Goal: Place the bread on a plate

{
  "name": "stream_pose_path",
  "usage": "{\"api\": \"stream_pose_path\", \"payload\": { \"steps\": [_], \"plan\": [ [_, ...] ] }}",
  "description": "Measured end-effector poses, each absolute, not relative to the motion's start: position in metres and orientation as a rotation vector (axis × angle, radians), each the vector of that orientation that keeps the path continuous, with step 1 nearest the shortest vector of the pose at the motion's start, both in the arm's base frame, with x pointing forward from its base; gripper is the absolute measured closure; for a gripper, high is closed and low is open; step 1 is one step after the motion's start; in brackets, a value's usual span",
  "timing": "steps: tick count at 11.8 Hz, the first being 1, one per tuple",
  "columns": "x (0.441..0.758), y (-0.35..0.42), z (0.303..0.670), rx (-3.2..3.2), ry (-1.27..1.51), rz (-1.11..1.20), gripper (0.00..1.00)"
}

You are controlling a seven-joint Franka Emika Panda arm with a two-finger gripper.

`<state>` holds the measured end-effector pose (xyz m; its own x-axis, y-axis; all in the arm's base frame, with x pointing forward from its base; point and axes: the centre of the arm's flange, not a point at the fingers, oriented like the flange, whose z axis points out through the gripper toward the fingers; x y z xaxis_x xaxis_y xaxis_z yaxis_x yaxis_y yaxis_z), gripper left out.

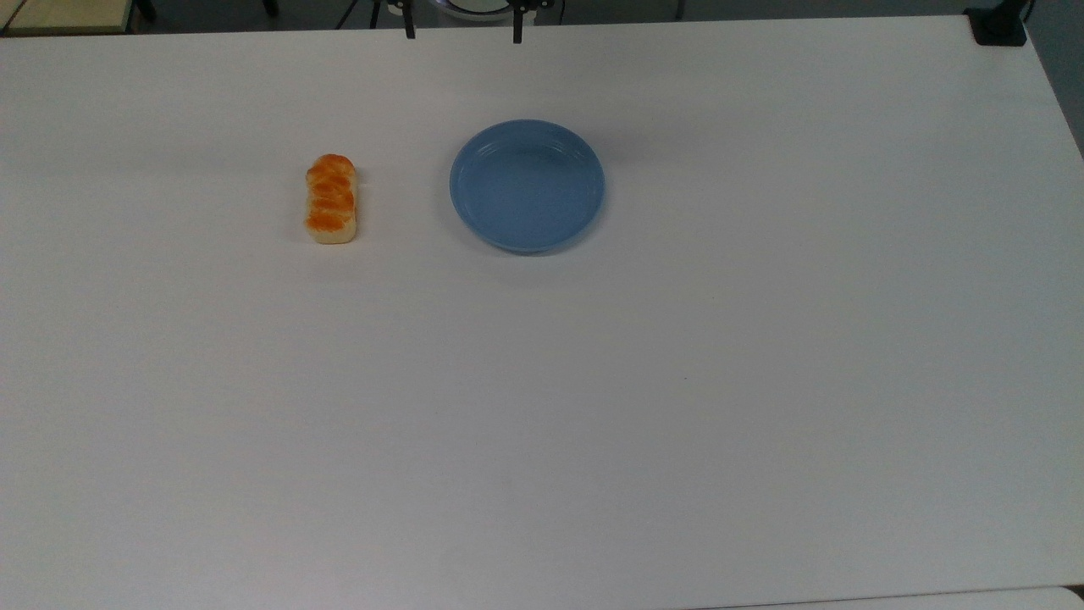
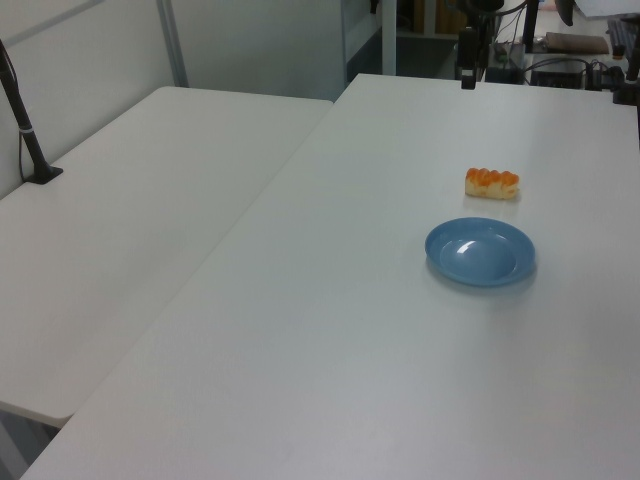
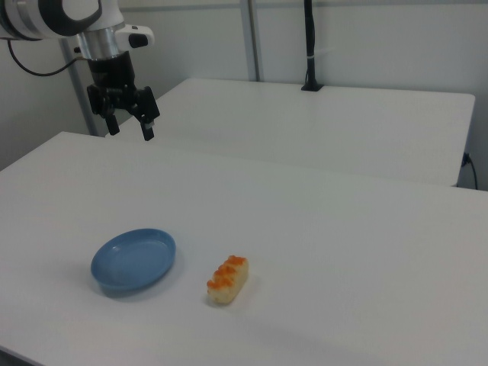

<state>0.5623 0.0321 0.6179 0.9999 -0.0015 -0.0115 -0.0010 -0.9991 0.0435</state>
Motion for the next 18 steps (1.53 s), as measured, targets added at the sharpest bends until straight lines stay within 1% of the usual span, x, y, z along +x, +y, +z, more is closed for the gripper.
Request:
{"api": "stream_pose_path", "payload": {
  "steps": [13,16,18],
  "plan": [
    [0.564,0.024,0.616,3.098,-0.024,-0.006,0.00],
    [0.564,-0.007,0.602,3.097,-0.069,-0.042,0.00],
    [0.563,-0.032,0.581,3.099,-0.056,-0.078,0.00]
  ]
}}
